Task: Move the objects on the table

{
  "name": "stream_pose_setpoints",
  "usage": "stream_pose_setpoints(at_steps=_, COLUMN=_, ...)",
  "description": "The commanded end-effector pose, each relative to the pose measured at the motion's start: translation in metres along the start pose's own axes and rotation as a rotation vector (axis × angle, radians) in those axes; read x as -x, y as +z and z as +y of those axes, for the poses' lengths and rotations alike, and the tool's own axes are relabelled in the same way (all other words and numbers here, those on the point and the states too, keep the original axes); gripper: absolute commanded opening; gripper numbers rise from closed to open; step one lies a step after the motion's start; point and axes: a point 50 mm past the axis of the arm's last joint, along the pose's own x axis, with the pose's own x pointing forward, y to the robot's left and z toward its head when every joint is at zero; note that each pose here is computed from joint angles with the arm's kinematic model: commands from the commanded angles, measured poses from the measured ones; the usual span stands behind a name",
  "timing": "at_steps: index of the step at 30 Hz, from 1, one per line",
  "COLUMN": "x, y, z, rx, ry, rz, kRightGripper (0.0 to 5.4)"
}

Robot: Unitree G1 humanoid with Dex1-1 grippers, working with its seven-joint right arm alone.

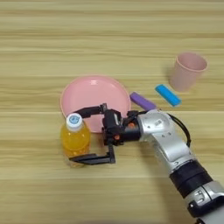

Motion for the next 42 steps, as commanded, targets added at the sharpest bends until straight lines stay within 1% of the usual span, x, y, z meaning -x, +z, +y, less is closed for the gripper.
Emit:
stream_pose_setpoints(at_steps=1, x=-0.002, y=0.026, z=-0.017, rx=0.115, ry=-0.034, rz=-0.044, kRightGripper=5.37)
stream_pose_setpoints(at_steps=8, x=0.002, y=0.037, z=-0.020, rx=0.137, ry=-0.042, rz=-0.075, kRightGripper=5.37)
stream_pose_setpoints(at_steps=22, x=0.019, y=0.074, z=-0.023, rx=0.191, ry=-0.066, rz=-0.197, kRightGripper=5.37)
stream_pose_setpoints(at_steps=27, x=0.031, y=0.089, z=-0.029, rx=0.228, ry=-0.107, rz=-0.224, kRightGripper=5.37)
stream_pose_setpoints(at_steps=32, x=0.053, y=0.098, z=-0.039, rx=0.275, ry=-0.196, rz=-0.207, kRightGripper=5.37)
stream_pose_setpoints(at_steps=34, x=0.066, y=0.100, z=-0.043, rx=0.294, ry=-0.246, rz=-0.189, kRightGripper=5.37)
stream_pose_setpoints(at_steps=39, x=0.093, y=0.098, z=-0.049, rx=0.310, ry=-0.335, rz=-0.125, kRightGripper=5.37)
stream_pose_setpoints(at_steps=42, x=0.103, y=0.091, z=-0.052, rx=0.319, ry=-0.388, rz=-0.061, kRightGripper=5.37)
